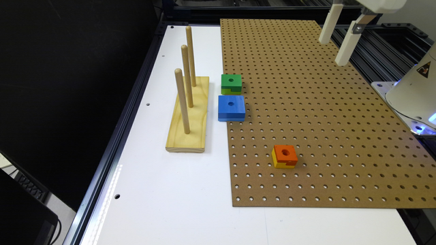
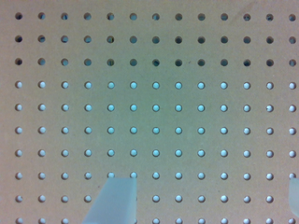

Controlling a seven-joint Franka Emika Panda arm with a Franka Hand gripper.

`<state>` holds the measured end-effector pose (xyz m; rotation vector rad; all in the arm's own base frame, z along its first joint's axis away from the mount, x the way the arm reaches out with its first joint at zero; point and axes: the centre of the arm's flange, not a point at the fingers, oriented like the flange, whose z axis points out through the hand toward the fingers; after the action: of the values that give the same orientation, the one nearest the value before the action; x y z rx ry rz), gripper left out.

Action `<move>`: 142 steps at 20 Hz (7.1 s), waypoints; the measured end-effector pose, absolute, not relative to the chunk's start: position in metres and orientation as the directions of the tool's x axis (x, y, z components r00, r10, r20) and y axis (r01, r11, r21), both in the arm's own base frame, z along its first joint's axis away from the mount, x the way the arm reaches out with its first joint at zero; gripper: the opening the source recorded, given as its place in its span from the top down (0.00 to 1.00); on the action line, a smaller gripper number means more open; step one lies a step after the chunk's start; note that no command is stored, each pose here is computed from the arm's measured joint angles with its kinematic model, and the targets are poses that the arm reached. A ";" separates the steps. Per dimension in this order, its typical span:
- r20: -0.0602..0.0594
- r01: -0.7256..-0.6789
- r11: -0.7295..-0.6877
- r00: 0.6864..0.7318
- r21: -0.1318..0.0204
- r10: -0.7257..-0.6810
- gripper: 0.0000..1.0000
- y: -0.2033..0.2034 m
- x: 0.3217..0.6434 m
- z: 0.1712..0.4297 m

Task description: Pick up green block.

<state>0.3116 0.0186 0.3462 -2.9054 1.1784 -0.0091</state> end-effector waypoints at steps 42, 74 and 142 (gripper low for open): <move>0.040 -0.722 -0.691 0.690 -0.043 -0.723 0.00 -0.003 0.349 0.355; 0.022 -0.722 -0.691 0.691 -0.034 -0.723 0.00 -0.043 0.407 0.355; 0.006 -0.726 -0.687 0.687 -0.024 -0.726 0.00 -0.074 0.519 0.276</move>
<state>0.5191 -0.0740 0.2760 -2.8679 1.2345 -0.0232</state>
